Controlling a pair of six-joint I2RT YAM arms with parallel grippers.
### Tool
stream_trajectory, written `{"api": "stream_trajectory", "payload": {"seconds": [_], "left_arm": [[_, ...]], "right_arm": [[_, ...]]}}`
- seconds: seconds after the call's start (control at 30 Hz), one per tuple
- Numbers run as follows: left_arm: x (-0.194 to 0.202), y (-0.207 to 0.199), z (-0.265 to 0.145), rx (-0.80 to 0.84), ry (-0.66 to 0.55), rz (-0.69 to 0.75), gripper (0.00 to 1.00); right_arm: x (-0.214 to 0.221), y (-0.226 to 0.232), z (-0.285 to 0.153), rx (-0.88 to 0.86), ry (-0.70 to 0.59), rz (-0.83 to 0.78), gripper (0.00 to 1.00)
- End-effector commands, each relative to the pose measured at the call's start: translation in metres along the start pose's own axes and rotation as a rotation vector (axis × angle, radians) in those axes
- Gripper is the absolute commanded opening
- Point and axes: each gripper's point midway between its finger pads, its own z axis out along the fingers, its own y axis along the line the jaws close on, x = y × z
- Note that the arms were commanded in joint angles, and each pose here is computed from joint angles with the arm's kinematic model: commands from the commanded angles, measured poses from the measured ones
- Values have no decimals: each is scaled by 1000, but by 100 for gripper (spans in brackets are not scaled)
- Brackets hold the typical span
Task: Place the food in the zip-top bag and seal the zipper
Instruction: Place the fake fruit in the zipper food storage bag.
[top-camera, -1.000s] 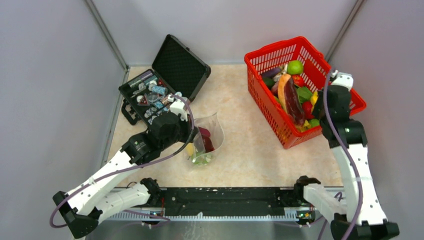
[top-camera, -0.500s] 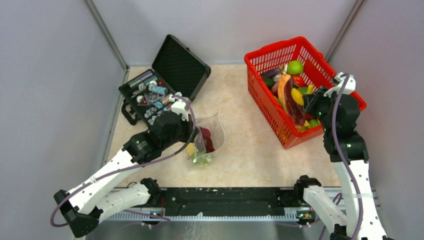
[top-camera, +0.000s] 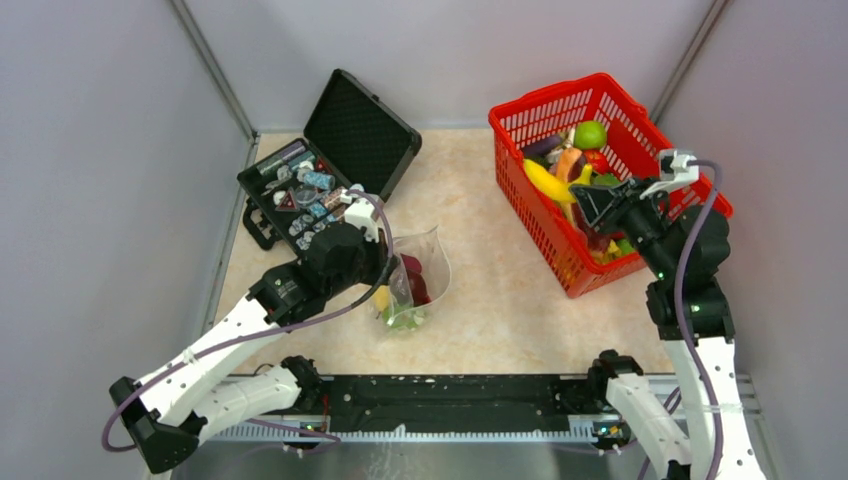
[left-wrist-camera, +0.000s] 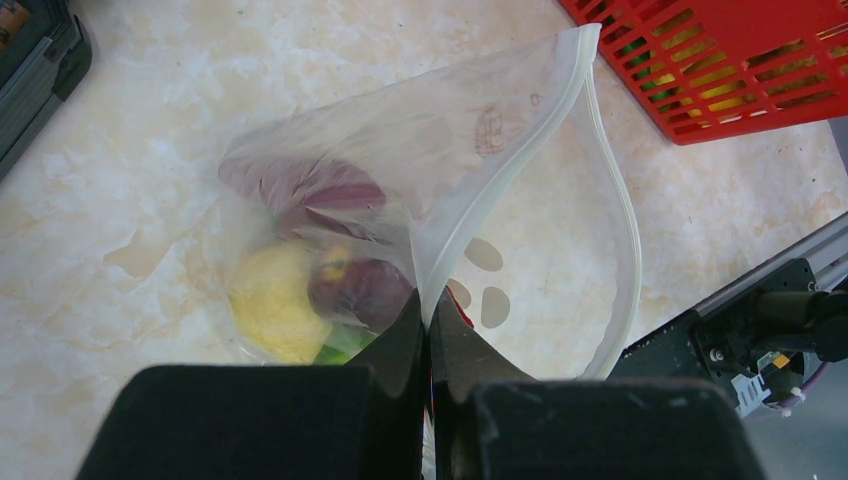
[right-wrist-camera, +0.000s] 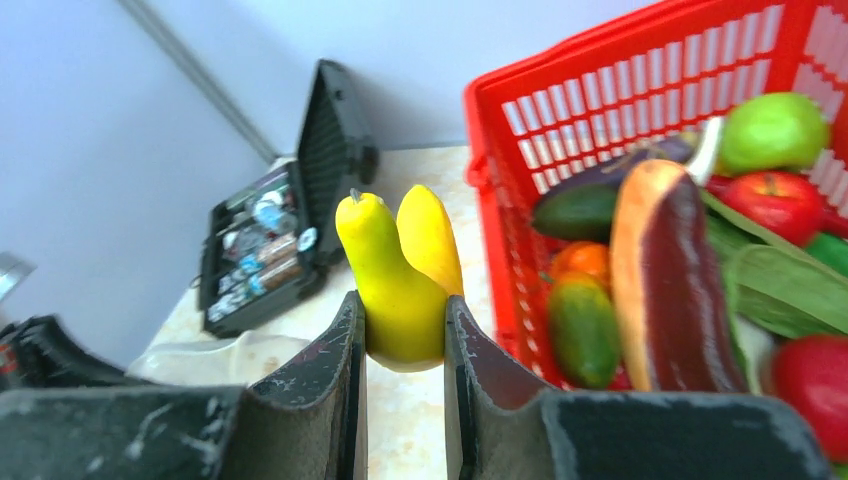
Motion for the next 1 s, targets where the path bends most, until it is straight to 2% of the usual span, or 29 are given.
{"api": "stream_trajectory", "payload": {"seconds": [0.0, 0.23, 0.47, 0.87, 0.97], "left_arm": [[-17, -8, -1, 21, -49, -9, 0], [-14, -8, 1, 23, -40, -15, 0], [-18, -12, 2, 34, -43, -14, 0], [-17, -12, 2, 30, -37, -19, 0], [-19, -13, 3, 35, -39, -26, 0]], "right_arm": [[-10, 50, -3, -273, -21, 19, 0], [14, 92, -6, -566, 142, 105, 0], [54, 129, -15, -701, 294, 6, 0], [107, 153, -5, -719, 441, -89, 0], [115, 159, 2, -693, 439, -131, 0]]}}
